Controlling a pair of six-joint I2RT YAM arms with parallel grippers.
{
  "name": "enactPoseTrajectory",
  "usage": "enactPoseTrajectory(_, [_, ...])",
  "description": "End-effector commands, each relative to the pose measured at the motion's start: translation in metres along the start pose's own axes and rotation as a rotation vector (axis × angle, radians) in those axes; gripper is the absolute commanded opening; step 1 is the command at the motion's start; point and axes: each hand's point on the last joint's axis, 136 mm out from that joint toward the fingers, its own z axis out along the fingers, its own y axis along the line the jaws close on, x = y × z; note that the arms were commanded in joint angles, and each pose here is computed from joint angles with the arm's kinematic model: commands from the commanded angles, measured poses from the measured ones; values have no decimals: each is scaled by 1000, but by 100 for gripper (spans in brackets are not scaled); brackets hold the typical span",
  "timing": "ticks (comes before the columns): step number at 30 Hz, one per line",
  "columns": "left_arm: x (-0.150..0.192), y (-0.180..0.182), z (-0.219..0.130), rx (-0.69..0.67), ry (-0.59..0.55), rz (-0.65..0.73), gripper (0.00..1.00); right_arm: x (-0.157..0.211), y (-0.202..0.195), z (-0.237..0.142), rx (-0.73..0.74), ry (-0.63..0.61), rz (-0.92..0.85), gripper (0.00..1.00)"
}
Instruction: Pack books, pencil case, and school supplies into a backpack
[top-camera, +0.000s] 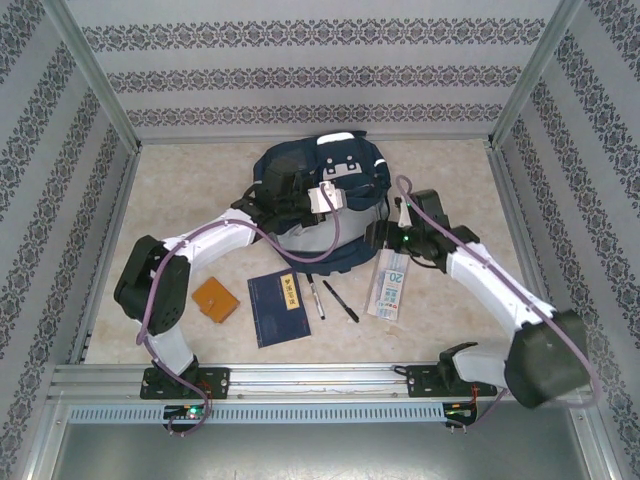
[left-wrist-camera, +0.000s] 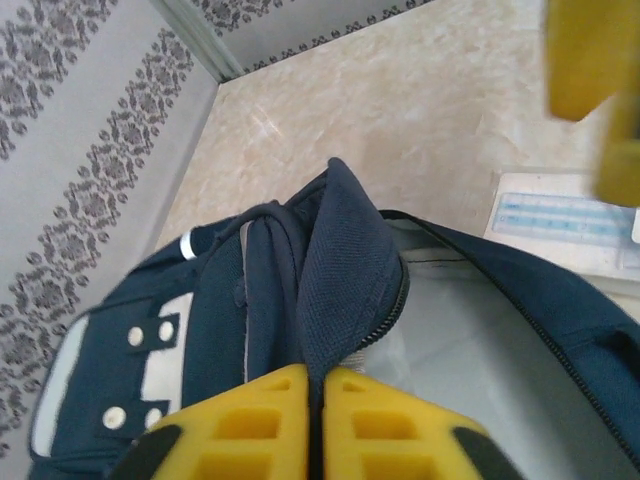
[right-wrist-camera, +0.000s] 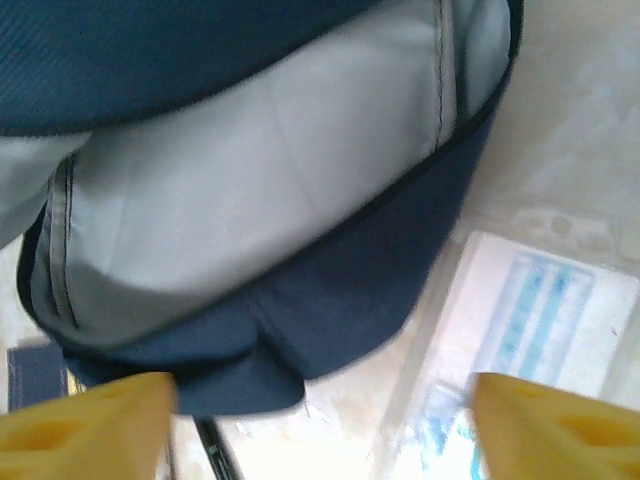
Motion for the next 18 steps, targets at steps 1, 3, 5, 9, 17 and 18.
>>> enactPoseTrajectory(1, [-11,10,0,-67,-39,-55,39,20,-5,-4,-73,32,60,96])
enactPoseTrajectory(3, [-11,6,-5,-71,-6,-91,50,32,13,-6,-172,96,66,84])
enactPoseTrajectory(5, [-12,8,-22,-103,31,-172,59,46,35,-8,-197,173,18,78])
enactPoseTrajectory(9, [-8,8,-68,-215,99,-395,65,78,86,-6,-289,278,-100,74])
enactPoseTrajectory(17, [51,-72,-161,-318,367,-1184,75,142,156,28,-407,529,-341,70])
enactPoseTrajectory(18, [60,-87,-165,-314,396,-1290,75,148,163,32,-425,560,-346,68])
